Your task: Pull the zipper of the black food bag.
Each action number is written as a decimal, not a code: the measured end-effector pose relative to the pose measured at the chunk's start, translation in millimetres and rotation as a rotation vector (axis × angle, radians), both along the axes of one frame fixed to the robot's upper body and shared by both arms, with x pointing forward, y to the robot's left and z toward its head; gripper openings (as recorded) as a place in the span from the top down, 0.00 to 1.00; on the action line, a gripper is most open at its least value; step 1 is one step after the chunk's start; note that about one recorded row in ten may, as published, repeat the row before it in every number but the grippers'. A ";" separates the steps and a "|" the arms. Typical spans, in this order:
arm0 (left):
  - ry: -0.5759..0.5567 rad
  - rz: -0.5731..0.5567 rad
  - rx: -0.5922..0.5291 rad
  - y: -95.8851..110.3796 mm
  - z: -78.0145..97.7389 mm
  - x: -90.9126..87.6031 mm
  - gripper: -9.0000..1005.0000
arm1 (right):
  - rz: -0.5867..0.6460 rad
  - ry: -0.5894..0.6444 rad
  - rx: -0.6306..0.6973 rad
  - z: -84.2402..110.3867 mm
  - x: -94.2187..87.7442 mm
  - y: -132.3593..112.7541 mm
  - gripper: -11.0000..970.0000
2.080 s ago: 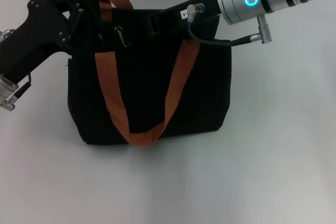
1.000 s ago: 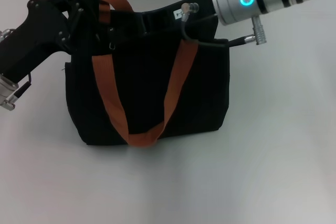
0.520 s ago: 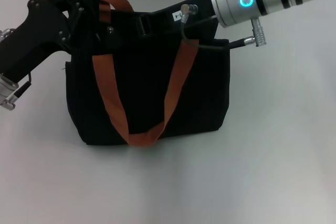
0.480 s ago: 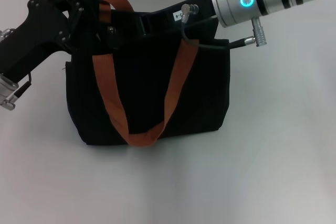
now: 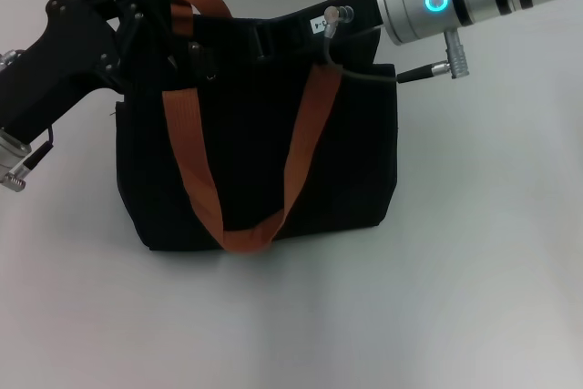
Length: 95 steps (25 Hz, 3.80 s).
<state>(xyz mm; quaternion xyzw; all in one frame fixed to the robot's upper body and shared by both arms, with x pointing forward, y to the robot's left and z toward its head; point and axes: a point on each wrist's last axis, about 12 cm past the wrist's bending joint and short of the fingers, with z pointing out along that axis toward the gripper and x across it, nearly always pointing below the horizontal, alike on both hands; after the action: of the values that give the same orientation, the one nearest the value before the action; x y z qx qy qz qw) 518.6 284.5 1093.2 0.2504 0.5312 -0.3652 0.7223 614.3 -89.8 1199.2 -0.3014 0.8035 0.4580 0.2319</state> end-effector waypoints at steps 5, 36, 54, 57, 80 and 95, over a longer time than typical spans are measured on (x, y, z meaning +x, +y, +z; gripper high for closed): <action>-0.001 -0.004 0.000 -1.2 0.4 0.7 0.97 | 0.000 -0.008 -0.006 -1.5 0.3 1.4 0.69; -0.002 -0.008 -0.009 -2.8 0.6 0.9 0.97 | 0.020 -0.014 0.014 -2.0 0.7 11.4 0.73; -0.001 -0.011 -0.009 -1.2 -0.5 -2.2 0.97 | 0.005 -0.053 -0.094 6.3 -0.1 19.9 0.99; -0.002 -0.009 -0.009 -0.9 -0.5 -2.3 0.97 | -0.015 -0.062 -0.120 8.8 0.3 19.9 0.99; -0.007 0.043 -0.008 8.0 -0.7 -2.7 0.95 | -0.101 -0.091 -0.184 18.1 -3.4 7.7 0.99; -0.001 0.064 -0.010 11.4 -0.8 -1.7 0.93 | -0.192 -0.093 -0.208 20.6 -16.2 -21.3 0.99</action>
<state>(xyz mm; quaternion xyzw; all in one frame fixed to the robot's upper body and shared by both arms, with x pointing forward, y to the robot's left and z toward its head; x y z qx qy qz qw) 516.9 295.9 1092.4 0.2298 0.5367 -0.3442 0.7353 598.1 -111.1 1219.7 -0.2664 0.8602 0.3335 0.2790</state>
